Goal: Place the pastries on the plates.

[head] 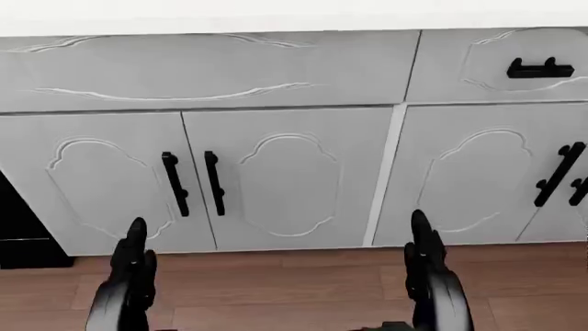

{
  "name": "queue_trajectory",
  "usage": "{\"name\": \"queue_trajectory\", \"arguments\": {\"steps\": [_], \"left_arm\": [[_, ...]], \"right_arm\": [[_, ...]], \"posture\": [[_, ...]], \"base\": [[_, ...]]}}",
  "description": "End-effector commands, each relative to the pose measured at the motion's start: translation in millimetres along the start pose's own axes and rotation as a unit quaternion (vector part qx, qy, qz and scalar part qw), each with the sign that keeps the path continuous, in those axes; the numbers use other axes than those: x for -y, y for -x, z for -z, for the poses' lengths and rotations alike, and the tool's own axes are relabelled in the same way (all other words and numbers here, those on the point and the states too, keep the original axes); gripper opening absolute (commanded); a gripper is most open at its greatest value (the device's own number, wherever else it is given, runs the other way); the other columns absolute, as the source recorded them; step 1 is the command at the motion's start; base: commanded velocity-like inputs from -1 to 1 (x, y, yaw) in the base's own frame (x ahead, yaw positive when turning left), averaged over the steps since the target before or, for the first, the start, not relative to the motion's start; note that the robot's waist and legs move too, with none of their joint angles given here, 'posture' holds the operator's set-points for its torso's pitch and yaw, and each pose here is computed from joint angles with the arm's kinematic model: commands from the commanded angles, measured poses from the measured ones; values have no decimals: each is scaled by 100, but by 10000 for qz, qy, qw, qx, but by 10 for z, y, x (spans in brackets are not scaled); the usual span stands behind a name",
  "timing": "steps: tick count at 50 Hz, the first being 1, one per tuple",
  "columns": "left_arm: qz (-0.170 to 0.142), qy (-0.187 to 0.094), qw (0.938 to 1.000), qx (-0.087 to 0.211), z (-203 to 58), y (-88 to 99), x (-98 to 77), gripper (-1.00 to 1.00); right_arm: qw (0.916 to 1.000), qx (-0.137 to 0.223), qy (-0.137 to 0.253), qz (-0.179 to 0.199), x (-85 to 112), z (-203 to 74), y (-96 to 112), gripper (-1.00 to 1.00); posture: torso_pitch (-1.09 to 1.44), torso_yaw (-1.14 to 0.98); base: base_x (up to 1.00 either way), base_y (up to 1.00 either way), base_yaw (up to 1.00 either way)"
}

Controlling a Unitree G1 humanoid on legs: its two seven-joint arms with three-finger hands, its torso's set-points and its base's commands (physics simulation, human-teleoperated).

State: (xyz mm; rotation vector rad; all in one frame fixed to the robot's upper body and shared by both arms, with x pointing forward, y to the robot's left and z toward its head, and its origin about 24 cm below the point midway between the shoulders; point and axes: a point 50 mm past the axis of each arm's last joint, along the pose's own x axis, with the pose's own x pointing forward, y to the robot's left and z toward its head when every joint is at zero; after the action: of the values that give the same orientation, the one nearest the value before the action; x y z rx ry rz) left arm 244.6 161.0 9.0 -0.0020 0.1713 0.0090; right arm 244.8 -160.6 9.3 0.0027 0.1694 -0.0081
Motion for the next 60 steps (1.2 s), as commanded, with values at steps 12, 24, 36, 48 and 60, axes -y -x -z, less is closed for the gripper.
{"name": "queue_trajectory", "arguments": {"steps": [12,24,36,48,60], "left_arm": [[-54,-405,9893,1398,-1112,-79,-50,100],[-200,-775,9723,2195,-2063,-109,-198,100],[-494,-857,9571,2724,-2588,-20,-402,100],[-585,-859,9495,2961,-2768,140,-466,100],[-779,-908,9453,3034,-2813,154,-560,100]], "right_arm": [[9871,1582,254,70,15,-1155,-129,100],[9707,2356,477,-29,30,-1973,-49,100],[9578,2818,570,32,11,-2518,-142,100],[9493,3097,536,-87,-19,-2729,-18,100],[9443,3213,716,-15,47,-2876,105,100]], "posture": [[0,0],[0,0],[0,0],[0,0],[0,0]], "base": [[0,0,0],[19,15,0],[31,29,0],[31,30,0],[31,40,0]]}}
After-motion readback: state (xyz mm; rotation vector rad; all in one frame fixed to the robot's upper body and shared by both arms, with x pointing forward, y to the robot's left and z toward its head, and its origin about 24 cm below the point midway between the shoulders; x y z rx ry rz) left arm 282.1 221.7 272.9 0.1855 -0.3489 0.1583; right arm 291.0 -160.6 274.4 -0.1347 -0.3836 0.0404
